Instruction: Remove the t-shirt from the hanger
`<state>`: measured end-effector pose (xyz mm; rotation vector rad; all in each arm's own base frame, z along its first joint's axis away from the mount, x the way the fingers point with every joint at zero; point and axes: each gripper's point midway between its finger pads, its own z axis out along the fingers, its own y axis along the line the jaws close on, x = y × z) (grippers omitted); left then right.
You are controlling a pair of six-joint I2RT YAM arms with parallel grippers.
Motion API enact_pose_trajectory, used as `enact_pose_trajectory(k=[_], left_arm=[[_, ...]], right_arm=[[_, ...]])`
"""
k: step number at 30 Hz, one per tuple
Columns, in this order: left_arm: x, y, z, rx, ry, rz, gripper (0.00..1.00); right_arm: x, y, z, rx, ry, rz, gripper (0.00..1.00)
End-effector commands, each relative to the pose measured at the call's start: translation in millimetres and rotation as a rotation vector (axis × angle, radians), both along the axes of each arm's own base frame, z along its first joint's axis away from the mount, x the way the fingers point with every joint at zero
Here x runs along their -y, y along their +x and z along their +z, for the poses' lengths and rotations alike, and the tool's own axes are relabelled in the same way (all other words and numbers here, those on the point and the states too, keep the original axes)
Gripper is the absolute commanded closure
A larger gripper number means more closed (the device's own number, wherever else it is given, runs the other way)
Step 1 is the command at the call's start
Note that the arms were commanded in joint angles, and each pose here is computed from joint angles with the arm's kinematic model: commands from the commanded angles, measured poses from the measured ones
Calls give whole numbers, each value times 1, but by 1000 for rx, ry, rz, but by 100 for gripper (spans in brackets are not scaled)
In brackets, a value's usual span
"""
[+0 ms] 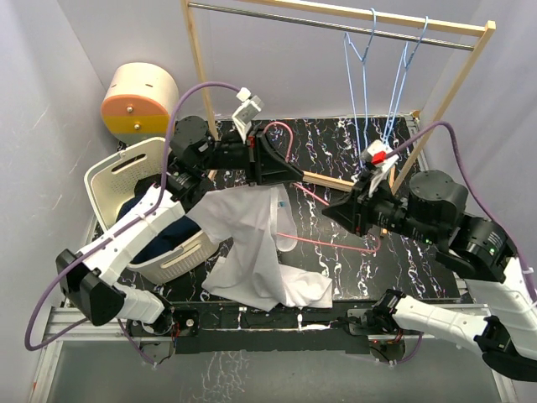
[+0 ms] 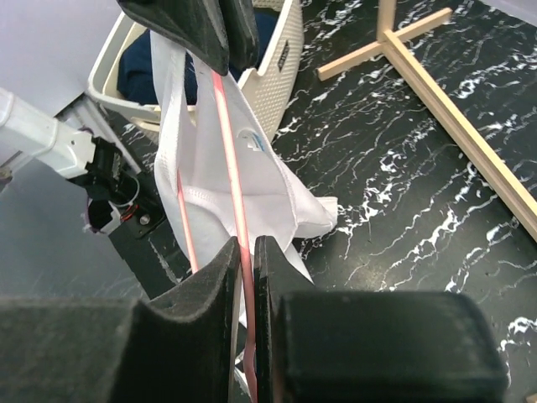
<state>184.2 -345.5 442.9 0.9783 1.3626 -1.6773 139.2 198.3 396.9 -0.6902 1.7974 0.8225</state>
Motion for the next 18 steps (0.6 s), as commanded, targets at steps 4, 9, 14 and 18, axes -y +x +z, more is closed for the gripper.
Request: enact_pose_trajectory(k=[4,9,14,18], left_arm=[[2,37,19,18,-36,151,72],[-16,59,0,25,47,374,26],[-47,63,-12,75,117,562,21],[-70,59,-16,110,149,652,21]], right_arm=[[58,1,17,15,87,-267,92],[60,3,9,-12,65,-287,92],[55,6,10,-13,59,-285,92],[51,16,24,7,69,-305,92]])
